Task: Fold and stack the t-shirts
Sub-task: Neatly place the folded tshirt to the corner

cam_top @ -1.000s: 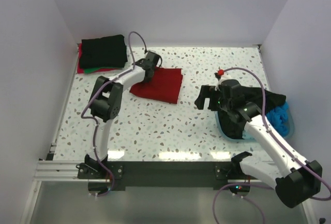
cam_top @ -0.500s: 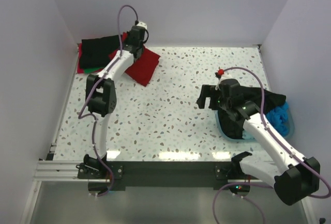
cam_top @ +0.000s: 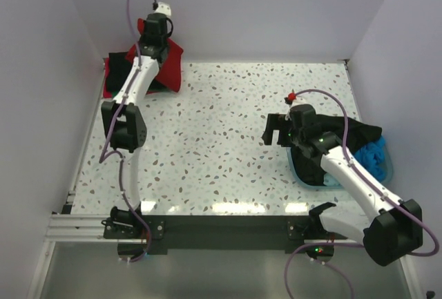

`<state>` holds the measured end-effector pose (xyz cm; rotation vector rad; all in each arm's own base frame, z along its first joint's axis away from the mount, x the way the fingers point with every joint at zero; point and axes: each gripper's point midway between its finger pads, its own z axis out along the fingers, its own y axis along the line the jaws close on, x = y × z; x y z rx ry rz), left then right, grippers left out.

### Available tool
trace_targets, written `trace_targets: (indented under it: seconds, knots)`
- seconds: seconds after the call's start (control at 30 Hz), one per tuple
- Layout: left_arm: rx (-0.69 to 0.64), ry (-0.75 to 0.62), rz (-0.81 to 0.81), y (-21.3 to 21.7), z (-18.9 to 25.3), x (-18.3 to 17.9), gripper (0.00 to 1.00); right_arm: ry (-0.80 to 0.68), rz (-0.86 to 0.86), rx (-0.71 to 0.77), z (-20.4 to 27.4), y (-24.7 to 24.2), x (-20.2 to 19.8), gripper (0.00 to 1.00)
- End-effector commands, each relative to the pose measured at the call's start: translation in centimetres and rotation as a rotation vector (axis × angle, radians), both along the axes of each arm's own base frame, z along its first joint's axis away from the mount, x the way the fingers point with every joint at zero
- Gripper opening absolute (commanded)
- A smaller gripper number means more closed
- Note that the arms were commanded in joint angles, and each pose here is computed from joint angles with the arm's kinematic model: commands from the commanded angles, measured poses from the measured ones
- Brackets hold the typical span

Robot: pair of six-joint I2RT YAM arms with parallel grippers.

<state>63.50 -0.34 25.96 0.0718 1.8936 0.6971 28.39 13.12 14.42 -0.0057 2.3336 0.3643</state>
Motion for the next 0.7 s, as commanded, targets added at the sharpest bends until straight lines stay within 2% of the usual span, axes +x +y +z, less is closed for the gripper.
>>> trace_targets:
  seconds: [0.0,0.13,0.3,0.47,0.67]
  knots:
    - [-0.039,-0.191,0.037,2.8,7.9,-0.7,0.00,-0.034,-0.024,0.000,0.6,-0.1,0.9,0.99]
    - [-0.049,-0.206,0.118,5.9,8.3,-1.5,0.00,-0.026,-0.028,-0.005,0.5,-0.1,1.0,0.99]
    - [-0.117,-0.203,0.127,8.5,6.7,-1.5,0.00,-0.028,-0.028,0.002,0.6,0.0,1.1,0.99]
    - [-0.151,-0.170,0.237,13.5,2.7,-1.2,0.00,-0.029,-0.043,-0.012,0.6,-0.4,1.2,0.99]
    - [-0.169,-0.136,0.297,16.9,-1.1,-1.1,0.00,-0.030,-0.047,0.011,0.5,0.1,1.6,0.98]
